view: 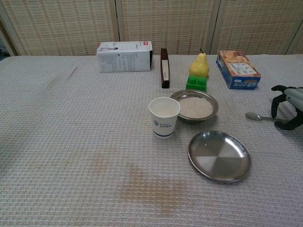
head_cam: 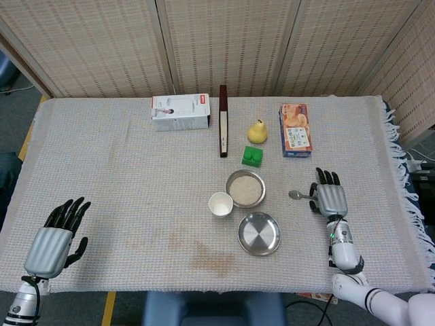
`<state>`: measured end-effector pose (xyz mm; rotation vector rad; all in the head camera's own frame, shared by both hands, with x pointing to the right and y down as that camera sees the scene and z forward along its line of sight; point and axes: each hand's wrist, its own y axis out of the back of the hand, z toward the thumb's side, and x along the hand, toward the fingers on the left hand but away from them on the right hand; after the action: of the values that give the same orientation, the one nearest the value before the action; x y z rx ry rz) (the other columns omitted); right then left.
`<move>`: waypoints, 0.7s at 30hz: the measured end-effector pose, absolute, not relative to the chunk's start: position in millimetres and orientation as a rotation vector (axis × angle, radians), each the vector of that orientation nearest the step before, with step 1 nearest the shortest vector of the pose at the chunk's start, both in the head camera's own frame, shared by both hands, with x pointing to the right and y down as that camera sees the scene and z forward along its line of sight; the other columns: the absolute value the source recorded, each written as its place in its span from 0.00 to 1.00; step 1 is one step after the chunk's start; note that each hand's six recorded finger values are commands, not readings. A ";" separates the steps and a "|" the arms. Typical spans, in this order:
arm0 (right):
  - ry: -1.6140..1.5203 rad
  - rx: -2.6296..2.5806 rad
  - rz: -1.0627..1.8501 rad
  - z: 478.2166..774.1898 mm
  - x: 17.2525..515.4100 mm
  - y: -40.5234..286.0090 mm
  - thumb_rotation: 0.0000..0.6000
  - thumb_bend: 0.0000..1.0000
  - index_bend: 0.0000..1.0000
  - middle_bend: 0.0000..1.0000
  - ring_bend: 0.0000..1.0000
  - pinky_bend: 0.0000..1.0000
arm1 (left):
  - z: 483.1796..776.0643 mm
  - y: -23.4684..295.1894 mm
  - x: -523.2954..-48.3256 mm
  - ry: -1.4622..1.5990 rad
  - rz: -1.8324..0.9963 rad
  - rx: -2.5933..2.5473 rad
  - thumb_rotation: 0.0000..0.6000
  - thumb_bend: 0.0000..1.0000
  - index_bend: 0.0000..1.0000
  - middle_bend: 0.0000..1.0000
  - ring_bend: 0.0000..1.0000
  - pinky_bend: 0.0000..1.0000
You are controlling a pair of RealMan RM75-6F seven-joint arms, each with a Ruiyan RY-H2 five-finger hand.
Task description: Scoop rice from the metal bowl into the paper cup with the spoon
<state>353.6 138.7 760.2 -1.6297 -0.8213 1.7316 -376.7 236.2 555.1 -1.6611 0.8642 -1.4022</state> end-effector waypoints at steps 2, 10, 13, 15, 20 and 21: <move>-0.819 -1.632 1.730 760.7 352.2 137.9 1.00 0.27 0.51 0.00 0.00 0.00 | 554.9 236.5 -376.6 0.864 -1.401 -1.660 1.00 0.45 0.00 0.00 0.00 0.13; -0.807 -1.634 1.732 762.4 349.1 135.5 1.00 0.27 0.51 0.00 0.00 0.00 | 555.8 236.4 -377.3 0.863 -1.406 -1.658 1.00 0.45 0.00 0.00 0.00 0.13; -0.802 -1.636 1.737 764.0 348.0 135.2 1.00 0.28 0.52 0.00 0.00 0.00 | 555.8 236.1 -377.5 0.864 -1.407 -1.658 1.00 0.45 0.00 0.00 0.00 0.13; -0.800 -1.637 1.738 764.7 347.5 135.3 1.00 0.28 0.54 0.00 0.00 0.00 | 555.8 236.0 -377.8 0.864 -1.406 -1.657 1.00 0.45 0.00 0.00 0.00 0.13; -0.802 -1.639 1.735 764.7 346.4 135.2 1.00 0.29 0.57 0.02 0.00 0.00 | 556.2 235.9 -377.8 0.863 -1.407 -1.660 1.00 0.45 0.00 0.00 0.00 0.13; -0.802 -1.639 1.734 764.7 346.2 135.1 1.00 0.30 0.57 0.02 0.00 0.00 | 556.3 236.0 -377.7 0.863 -1.407 -1.660 1.00 0.45 0.00 0.00 0.00 0.13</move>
<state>346.2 135.1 764.7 -1.6390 -0.8024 1.7340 -377.7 236.0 556.3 -1.6601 0.8628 -1.4070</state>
